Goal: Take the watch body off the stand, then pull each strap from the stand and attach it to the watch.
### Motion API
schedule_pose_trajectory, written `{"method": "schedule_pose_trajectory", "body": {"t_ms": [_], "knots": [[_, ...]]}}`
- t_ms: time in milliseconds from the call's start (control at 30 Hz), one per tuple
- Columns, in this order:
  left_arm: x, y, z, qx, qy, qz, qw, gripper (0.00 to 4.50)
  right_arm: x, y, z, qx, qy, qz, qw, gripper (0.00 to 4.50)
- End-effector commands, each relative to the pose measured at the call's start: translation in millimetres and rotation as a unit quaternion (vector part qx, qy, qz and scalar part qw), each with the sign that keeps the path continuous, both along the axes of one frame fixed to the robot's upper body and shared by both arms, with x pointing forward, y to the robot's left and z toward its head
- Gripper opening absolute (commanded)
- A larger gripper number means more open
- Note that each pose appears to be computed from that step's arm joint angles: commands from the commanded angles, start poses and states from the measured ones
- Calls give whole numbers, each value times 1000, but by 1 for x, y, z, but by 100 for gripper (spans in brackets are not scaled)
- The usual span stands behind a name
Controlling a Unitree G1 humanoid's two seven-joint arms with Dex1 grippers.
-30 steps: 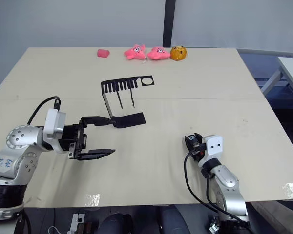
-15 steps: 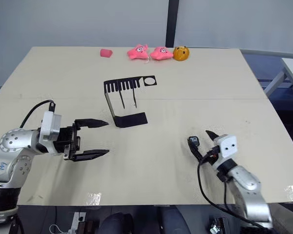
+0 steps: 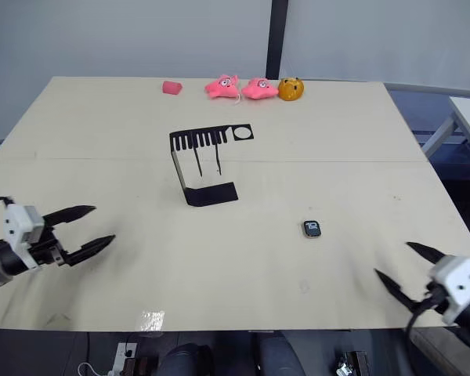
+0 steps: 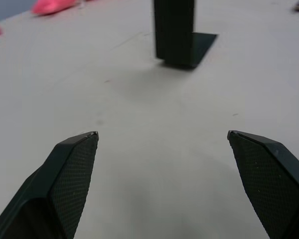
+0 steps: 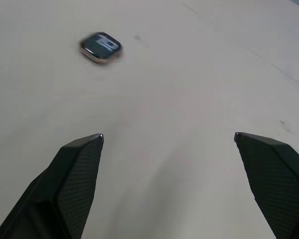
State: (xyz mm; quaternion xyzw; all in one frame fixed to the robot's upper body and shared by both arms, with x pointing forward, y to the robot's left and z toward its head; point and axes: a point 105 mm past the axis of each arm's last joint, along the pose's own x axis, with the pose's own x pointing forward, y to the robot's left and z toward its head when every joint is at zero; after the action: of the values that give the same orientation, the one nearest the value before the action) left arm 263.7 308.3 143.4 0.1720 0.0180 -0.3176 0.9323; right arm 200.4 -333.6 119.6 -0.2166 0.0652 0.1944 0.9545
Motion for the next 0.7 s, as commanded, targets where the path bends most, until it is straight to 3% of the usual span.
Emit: {"method": "schedule_pose_trajectory", "body": {"t_ms": [33, 167, 367, 500, 700], "knots": [[-1, 0, 8, 15, -31, 3, 999, 450, -1, -3, 12, -9, -25, 25, 999, 446], [0, -8, 15, 15, -54, -4, 998, 450, 3, 3, 8, 10, -15, 43, 999, 446], [-2, -58, 25, -8, -68, -29, 997, 450, 30, 62, 29, 90, -67, 120, 986, 446], [-2, -94, 35, -79, -94, 0, 992, 450, 36, 99, 50, 174, -106, 181, 962, 446], [9, -140, 34, -150, -107, 81, 980, 450, 45, 140, 59, 185, -121, 263, 939, 446]]}}
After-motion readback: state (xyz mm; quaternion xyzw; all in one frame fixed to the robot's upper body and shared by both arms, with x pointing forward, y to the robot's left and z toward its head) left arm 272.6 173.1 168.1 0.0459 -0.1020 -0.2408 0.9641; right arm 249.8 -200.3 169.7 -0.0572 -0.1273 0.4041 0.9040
